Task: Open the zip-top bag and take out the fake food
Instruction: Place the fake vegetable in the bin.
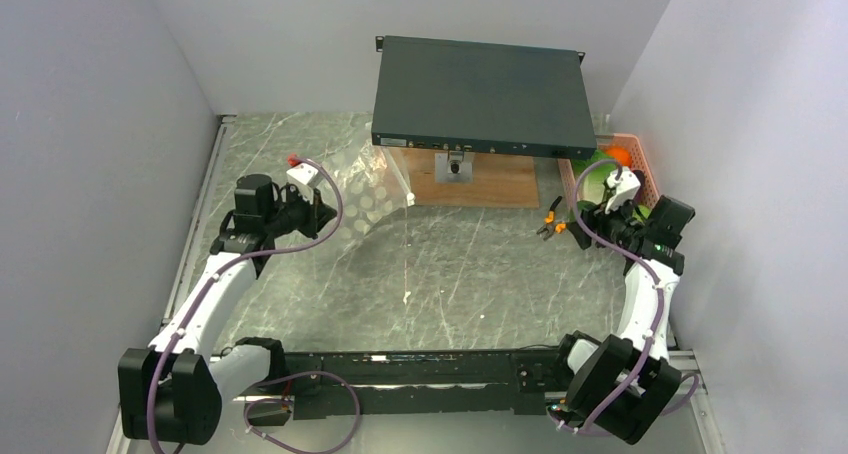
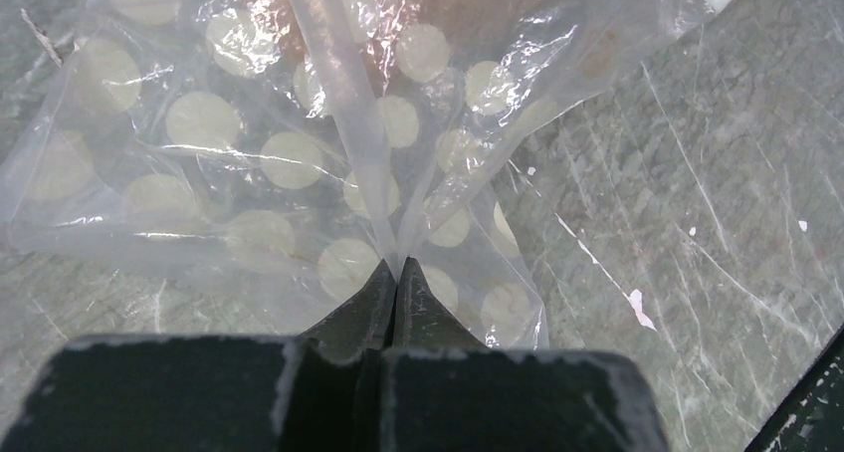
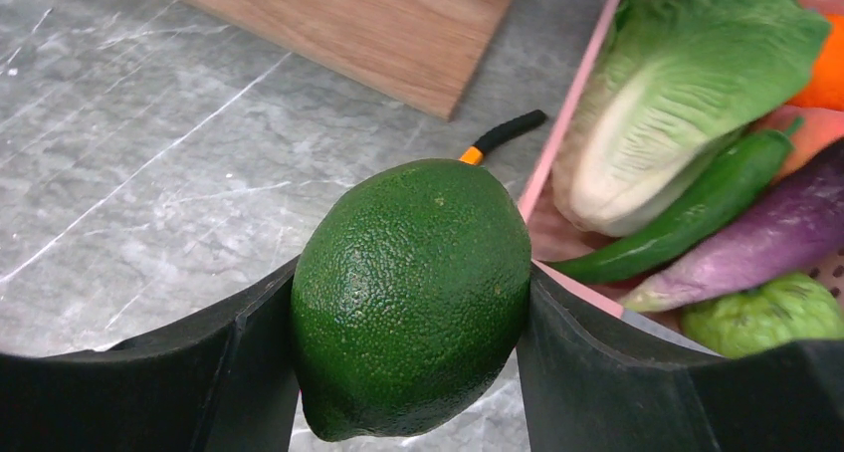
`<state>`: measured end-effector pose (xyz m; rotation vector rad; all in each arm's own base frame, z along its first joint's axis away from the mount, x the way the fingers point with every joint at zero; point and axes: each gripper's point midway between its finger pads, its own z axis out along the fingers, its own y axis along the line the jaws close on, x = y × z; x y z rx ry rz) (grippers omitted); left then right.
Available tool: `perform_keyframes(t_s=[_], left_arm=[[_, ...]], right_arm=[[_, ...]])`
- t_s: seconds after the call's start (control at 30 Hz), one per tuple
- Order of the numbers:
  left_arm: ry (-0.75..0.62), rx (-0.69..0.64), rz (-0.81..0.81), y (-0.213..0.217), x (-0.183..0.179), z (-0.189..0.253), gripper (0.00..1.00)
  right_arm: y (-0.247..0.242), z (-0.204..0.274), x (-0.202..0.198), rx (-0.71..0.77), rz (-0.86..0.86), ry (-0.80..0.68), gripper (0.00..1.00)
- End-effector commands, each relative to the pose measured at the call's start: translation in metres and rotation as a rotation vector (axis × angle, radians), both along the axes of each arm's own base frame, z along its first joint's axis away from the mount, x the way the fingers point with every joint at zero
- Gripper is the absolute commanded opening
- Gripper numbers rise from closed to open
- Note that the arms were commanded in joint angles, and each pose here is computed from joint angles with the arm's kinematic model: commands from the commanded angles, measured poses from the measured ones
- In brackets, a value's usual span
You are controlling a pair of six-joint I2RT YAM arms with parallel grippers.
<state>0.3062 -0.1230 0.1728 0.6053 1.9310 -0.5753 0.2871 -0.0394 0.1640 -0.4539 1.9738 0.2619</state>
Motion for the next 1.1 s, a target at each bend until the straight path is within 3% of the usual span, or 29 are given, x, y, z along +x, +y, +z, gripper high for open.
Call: perform_keyframes(t_s=[0.0, 0.5, 1.07], left_arm=[[-0.064, -0.014, 0.029, 0.003, 0.007, 0.016, 0.00], [-0.118, -0.008, 0.064, 0.010, 0.003, 0.031, 0.00], [-0.112, -0.009, 0.079, 0.012, 0.000, 0.025, 0.00]], right_arm=[[-0.020, 0.028, 0.016, 0.000, -0.094, -0.052, 0.10], [-0.080, 0.055, 0.061, 0.058, -0.264, -0.031, 0.10], [-0.127, 0.007, 0.082, -0.058, -0.267, 0.163, 0.14]])
